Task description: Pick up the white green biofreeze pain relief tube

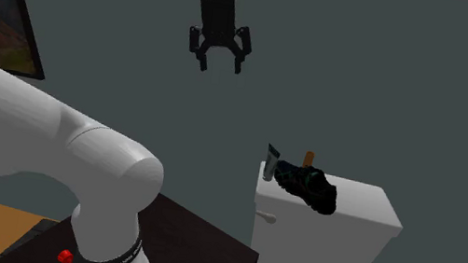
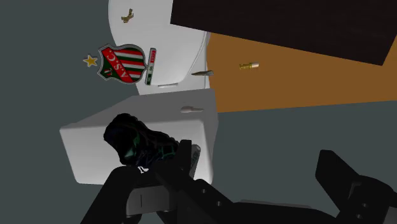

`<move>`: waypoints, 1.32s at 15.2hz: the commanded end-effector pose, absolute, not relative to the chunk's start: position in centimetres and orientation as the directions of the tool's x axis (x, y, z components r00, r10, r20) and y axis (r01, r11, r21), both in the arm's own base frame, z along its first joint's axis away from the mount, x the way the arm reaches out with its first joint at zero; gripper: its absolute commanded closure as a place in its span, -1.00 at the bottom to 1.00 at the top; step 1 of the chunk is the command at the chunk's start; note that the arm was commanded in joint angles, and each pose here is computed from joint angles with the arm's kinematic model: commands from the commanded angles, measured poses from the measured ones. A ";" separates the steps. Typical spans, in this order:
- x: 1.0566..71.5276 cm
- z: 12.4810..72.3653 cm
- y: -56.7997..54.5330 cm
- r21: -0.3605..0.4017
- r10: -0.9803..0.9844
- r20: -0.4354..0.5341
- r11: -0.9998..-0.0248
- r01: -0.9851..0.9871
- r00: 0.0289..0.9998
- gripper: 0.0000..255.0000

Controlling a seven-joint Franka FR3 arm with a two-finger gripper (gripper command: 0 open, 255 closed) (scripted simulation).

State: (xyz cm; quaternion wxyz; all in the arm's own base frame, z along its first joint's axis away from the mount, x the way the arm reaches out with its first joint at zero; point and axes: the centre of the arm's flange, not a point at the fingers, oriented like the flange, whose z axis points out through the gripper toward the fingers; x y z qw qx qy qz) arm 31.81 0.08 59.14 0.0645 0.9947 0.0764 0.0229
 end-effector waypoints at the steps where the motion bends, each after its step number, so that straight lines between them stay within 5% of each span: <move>1: 31.8 59.1 0.1 0.132 0.155 0.036 -0.980 0.149 0.987 -1.00; 20: 48.3 41.9 -7.6 0.090 0.440 0.034 -0.895 0.436 0.897 -1.00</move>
